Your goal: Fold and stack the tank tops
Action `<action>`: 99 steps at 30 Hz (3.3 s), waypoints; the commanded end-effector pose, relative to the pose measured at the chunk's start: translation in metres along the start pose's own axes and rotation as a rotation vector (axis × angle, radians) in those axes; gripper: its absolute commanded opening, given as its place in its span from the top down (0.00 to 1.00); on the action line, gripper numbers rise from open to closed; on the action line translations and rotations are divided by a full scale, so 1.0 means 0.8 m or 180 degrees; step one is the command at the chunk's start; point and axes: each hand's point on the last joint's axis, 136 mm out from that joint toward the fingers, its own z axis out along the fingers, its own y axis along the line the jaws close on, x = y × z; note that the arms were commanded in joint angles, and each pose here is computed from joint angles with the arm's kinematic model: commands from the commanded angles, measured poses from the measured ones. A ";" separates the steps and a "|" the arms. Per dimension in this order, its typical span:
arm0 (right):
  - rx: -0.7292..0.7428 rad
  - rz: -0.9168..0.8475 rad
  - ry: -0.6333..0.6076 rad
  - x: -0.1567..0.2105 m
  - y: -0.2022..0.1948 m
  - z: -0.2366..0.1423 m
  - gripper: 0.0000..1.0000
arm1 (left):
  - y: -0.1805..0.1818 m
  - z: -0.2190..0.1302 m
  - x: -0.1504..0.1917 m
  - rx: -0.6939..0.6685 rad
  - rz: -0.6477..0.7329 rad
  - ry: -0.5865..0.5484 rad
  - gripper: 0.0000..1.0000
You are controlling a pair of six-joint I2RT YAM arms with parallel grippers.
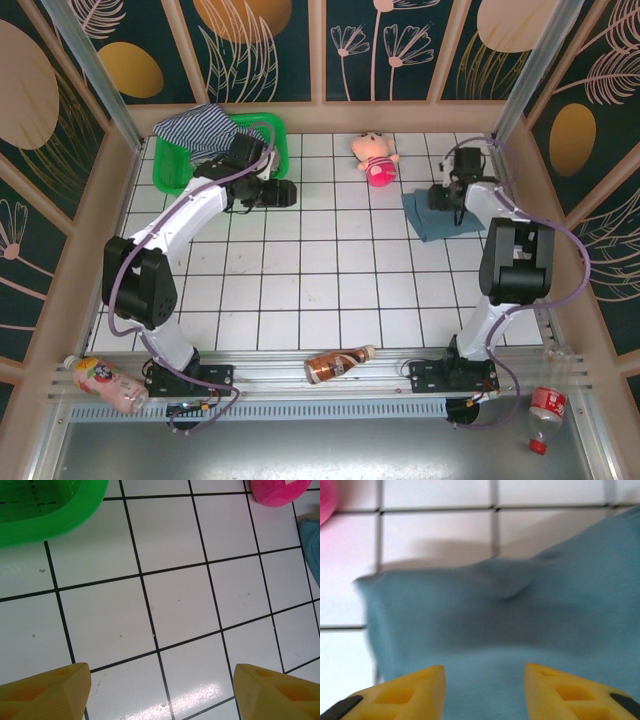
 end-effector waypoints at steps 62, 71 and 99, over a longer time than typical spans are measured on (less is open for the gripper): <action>-0.1767 0.0287 -0.1085 -0.044 0.149 -0.161 0.15 | 0.267 0.164 -0.217 -0.0558 -0.0260 -0.0649 0.97; -0.2079 0.0439 -0.1110 -0.028 0.166 -0.165 0.10 | 0.145 -0.038 -0.281 -0.0071 -0.0092 -0.1362 1.00; -0.2703 -0.0288 -0.1166 0.097 0.251 -0.231 0.13 | -0.138 -0.003 -0.009 0.1599 -0.1021 -0.0180 0.99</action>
